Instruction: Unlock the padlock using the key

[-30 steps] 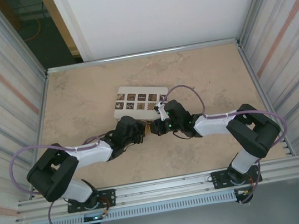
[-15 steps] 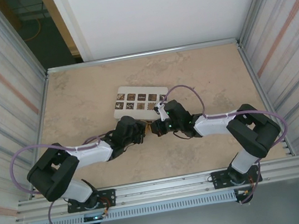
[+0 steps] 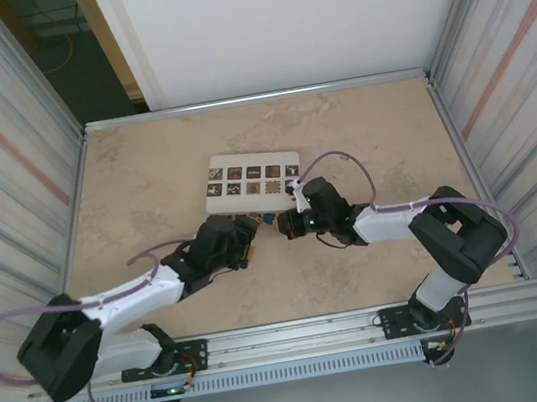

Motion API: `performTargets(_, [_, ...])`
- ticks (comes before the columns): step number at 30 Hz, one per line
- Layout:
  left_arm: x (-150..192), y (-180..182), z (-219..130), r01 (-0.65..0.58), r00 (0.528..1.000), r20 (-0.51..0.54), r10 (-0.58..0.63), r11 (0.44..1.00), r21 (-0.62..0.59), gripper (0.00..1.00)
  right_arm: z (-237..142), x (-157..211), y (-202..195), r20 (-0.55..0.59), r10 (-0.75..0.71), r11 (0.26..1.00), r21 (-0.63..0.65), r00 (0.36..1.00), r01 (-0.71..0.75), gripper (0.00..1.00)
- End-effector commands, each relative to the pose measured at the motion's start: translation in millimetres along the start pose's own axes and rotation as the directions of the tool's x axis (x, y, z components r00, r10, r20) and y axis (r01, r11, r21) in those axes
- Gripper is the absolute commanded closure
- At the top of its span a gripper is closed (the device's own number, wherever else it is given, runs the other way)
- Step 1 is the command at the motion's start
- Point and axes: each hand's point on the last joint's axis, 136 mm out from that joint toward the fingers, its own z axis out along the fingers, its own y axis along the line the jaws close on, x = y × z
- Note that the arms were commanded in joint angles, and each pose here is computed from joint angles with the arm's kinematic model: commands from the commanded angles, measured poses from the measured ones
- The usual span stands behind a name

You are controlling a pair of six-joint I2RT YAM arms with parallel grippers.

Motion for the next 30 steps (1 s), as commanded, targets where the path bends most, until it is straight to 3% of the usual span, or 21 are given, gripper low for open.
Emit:
performTargets(1, [-26.6, 10.9, -24.5, -0.120, 0.983, 0.127, 0.130, 0.989, -0.083, 0.32, -9.6, -5.2, 0.6, 0.027, 0.078, 0.997, -0.021, 0.997, -0.078, 1.00])
performTargets(4, [-42.9, -4.1, -48.5, -0.230, 0.946, 0.210, 0.246, 0.968, -0.097, 0.31, -10.3, 0.7, -3.7, 0.019, 0.160, 0.986, -0.038, 0.987, -0.159, 1.00])
performTargets(9, [-72.2, -25.9, -87.9, -0.389, 0.834, 0.349, 0.427, 0.904, -0.177, 0.30, -10.8, 12.0, -10.1, 0.012, 0.264, 0.964, -0.043, 0.964, -0.263, 1.00])
performTargets(14, [-90.4, -39.2, -108.4, -0.471, 0.740, 0.421, 0.524, 0.851, -0.231, 0.26, -5.7, 19.8, -18.7, 0.004, 0.342, 0.939, -0.032, 0.940, -0.342, 1.00])
performTargets(16, [-97.3, -38.6, -111.3, -0.470, 0.730, 0.433, 0.529, 0.848, -0.244, 0.25, -3.8, 22.0, -22.5, 0.008, 0.359, 0.933, -0.019, 0.933, -0.358, 0.99])
performTargets(19, [-108.4, -36.0, -112.6, -0.470, 0.725, 0.431, 0.537, 0.843, -0.260, 0.25, -5.6, 21.3, -25.7, 0.025, 0.361, 0.932, 0.002, 0.932, -0.362, 0.87])
performTargets(26, [-131.4, -28.1, -101.8, -0.461, 0.787, 0.343, 0.513, 0.858, -0.226, 0.24, -21.3, 15.0, -24.6, 0.043, 0.293, 0.954, 0.051, 0.955, -0.295, 0.69])
performTargets(30, [-137.9, -35.4, -88.8, -0.523, 0.787, 0.276, 0.551, 0.834, -0.175, 0.19, -33.9, 0.8, -18.4, 0.081, 0.228, 0.972, 0.028, 0.970, -0.231, 0.56])
